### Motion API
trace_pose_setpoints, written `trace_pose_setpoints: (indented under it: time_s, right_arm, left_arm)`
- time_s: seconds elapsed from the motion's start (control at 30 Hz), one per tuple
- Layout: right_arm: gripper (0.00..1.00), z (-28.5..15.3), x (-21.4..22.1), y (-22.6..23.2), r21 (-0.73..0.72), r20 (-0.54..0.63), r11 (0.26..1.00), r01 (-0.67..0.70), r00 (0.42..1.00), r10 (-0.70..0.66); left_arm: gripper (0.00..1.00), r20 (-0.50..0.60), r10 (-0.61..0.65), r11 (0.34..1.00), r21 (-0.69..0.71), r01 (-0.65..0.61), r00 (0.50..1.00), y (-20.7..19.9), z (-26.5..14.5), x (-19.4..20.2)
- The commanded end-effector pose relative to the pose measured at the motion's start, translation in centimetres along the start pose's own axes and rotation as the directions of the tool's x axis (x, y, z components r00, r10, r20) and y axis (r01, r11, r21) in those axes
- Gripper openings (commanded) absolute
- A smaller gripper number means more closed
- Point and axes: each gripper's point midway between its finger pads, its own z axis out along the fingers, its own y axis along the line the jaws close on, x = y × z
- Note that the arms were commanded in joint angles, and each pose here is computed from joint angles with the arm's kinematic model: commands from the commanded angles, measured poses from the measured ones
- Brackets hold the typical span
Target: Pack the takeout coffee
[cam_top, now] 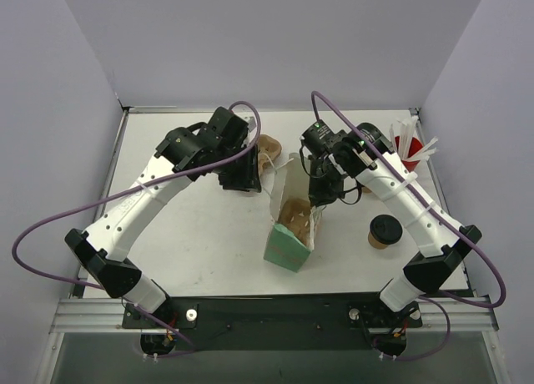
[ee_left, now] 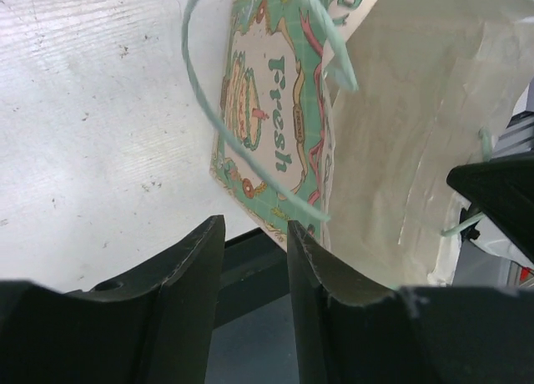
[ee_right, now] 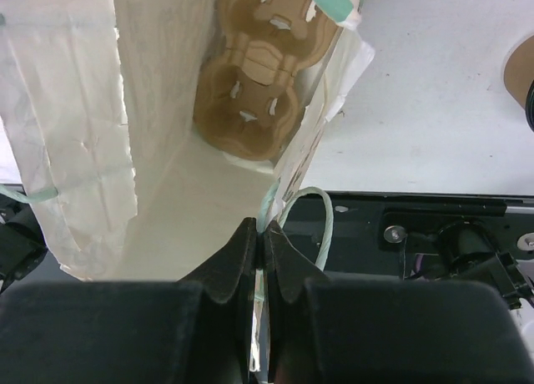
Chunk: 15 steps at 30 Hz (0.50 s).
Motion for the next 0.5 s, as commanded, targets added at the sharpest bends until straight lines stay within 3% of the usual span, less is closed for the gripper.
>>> trace_pose_setpoints:
  time_s: [0.0,0.23,0.47]
  right_arm:
    - [0.00,-0.8,0.2,-0.8,-0.012,0.003,1.000,0.012,1.000,-0.012]
    - [0.00,-0.8,0.1,-1.0,-0.008,0.011,1.000,0.015,1.000,-0.015]
    - [0.00,-0.7,0.1,-1.0,-0.007,0.012,1.000,0.011,1.000,-0.011]
  left_arm:
    - [0.46,0.051,0.083,0.993,0.079,-0.087,0.995,-1.4,-1.8,-0.1]
    - [0.46,0.177,0.109,0.972,0.186,-0.142,0.978,-4.1,-4.8,-2.5]
    - [0.41,0.130,0.181,0.973,0.121,-0.196,0.975,-4.9,-1.6,-2.1]
